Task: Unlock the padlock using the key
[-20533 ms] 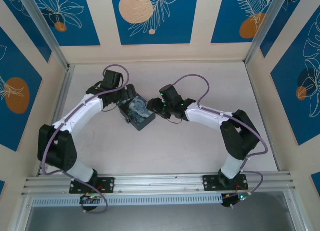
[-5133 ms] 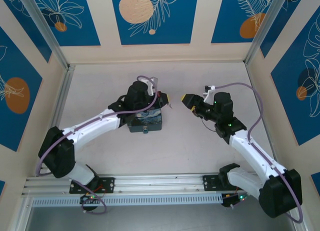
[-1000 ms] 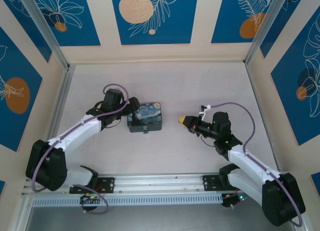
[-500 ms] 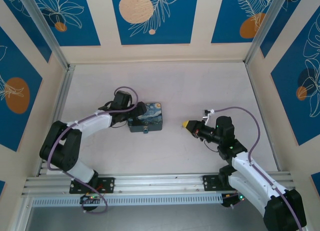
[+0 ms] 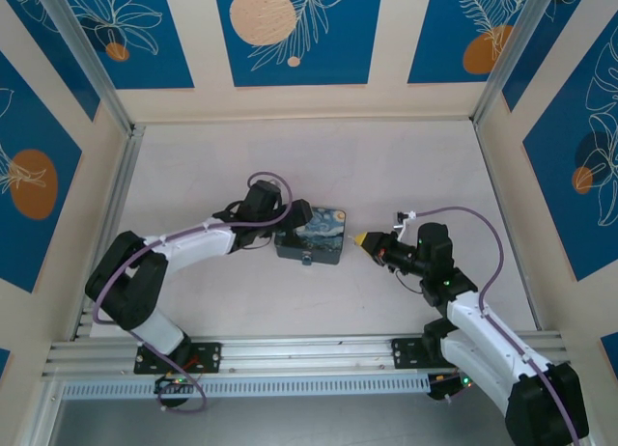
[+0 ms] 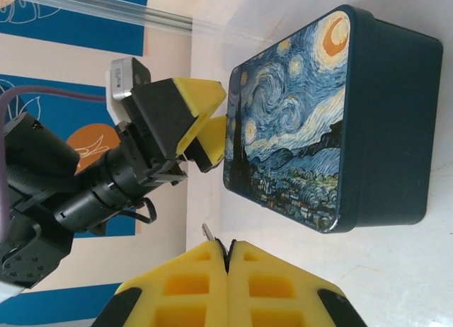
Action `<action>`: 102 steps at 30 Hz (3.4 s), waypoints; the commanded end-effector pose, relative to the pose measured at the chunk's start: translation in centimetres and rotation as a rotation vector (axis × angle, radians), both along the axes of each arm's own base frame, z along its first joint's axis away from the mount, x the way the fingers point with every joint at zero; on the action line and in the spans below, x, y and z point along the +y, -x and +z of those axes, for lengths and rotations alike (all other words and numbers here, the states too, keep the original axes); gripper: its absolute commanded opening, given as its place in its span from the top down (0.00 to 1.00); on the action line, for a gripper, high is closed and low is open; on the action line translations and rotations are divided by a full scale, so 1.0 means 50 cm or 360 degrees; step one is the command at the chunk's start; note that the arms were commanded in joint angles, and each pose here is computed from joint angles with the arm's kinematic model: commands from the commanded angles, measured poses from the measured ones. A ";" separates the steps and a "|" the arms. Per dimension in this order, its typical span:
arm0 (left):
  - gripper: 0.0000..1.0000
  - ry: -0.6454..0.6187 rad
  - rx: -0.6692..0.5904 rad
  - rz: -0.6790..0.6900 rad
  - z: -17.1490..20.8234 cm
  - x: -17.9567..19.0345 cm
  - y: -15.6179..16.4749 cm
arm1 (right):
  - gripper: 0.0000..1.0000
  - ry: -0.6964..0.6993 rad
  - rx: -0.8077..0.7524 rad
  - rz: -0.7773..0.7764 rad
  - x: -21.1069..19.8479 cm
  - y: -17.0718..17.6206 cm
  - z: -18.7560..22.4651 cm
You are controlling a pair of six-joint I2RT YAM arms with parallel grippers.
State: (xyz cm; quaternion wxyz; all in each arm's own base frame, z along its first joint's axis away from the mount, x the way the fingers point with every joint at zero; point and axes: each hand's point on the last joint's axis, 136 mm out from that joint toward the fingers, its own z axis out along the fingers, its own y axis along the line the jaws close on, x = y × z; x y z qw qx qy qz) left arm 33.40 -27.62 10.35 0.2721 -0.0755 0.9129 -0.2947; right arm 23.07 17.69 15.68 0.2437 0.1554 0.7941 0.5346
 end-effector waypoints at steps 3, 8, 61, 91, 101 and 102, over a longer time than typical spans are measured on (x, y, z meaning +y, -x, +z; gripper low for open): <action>0.00 0.0080 0.0009 0.0092 -0.003 -0.014 0.021 | 1.00 0.0025 -0.0059 0.0027 0.003 -0.015 0.023; 0.00 0.0146 0.0026 0.0175 -0.005 -0.004 0.054 | 1.00 0.0034 -0.0057 0.0033 0.005 -0.028 0.026; 0.10 -0.0135 -0.0448 -0.0721 -0.072 -0.180 0.241 | 1.00 0.0182 0.0193 0.0006 0.041 -0.120 -0.081; 0.19 0.0419 -0.0494 -0.0546 -0.060 -0.266 0.212 | 1.00 0.0222 0.0248 0.0007 0.032 -0.135 -0.109; 0.21 0.0430 -0.0389 -0.0475 -0.120 -0.266 0.208 | 1.00 0.0220 0.0253 0.0006 0.031 -0.138 -0.110; 0.21 0.0429 -0.0384 -0.0477 -0.123 -0.268 0.209 | 1.00 0.0220 0.0254 0.0006 0.031 -0.138 -0.110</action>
